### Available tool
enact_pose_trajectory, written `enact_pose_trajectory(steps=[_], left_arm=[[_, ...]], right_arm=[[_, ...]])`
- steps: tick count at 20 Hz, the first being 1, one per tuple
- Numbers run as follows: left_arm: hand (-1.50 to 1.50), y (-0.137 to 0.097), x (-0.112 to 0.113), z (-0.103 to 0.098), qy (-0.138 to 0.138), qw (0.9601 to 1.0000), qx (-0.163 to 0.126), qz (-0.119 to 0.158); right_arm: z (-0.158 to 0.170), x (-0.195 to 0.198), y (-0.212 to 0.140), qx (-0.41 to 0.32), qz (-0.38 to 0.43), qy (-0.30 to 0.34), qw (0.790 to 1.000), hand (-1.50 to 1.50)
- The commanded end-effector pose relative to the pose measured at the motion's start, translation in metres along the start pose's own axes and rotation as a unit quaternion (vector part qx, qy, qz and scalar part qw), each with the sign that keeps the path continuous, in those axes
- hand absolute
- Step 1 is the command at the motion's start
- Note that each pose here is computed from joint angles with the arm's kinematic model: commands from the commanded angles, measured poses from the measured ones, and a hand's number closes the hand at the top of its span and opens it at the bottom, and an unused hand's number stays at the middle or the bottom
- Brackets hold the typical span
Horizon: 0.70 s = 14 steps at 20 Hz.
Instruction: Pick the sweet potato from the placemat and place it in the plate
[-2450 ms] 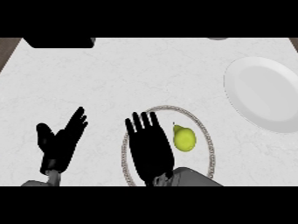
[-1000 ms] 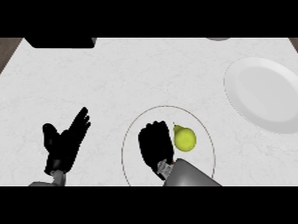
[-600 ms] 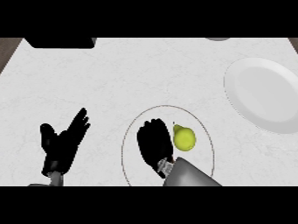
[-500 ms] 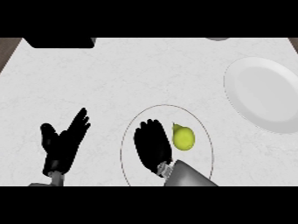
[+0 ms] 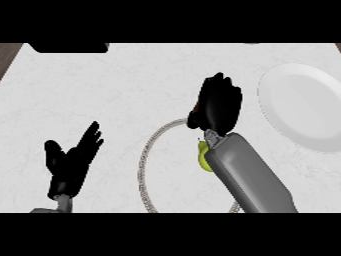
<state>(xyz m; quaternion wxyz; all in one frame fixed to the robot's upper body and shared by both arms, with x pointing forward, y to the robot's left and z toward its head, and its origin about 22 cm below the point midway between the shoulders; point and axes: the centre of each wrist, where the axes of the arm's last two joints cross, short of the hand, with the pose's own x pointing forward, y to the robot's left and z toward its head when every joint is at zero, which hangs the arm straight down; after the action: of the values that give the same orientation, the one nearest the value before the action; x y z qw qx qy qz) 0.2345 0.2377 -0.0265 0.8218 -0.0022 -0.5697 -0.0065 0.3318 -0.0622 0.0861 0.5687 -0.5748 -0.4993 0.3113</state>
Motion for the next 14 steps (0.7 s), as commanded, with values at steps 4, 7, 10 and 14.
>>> enact_pose_trajectory(steps=[4,7,10,14], left_arm=[[0.0,-0.017,0.002,-0.003,-0.002,0.9998,-0.016,-0.007],[0.0,-0.01,-0.005,-0.002,0.003,0.9999,-0.015,-0.007],[0.0,-0.009,0.002,-0.002,0.002,0.9997,-0.023,-0.001],[0.0,-0.007,-0.001,-0.005,0.005,0.9998,-0.014,-0.01]], right_arm=[[-0.054,0.007,-0.037,-0.164,-0.118,0.201,0.959,1.5],[-0.064,-0.003,-0.038,-0.209,-0.155,0.241,0.935,1.5],[-0.072,-0.01,-0.041,-0.24,-0.173,0.273,0.916,1.5],[-0.081,-0.036,-0.036,-0.283,-0.218,0.287,0.889,1.5]])
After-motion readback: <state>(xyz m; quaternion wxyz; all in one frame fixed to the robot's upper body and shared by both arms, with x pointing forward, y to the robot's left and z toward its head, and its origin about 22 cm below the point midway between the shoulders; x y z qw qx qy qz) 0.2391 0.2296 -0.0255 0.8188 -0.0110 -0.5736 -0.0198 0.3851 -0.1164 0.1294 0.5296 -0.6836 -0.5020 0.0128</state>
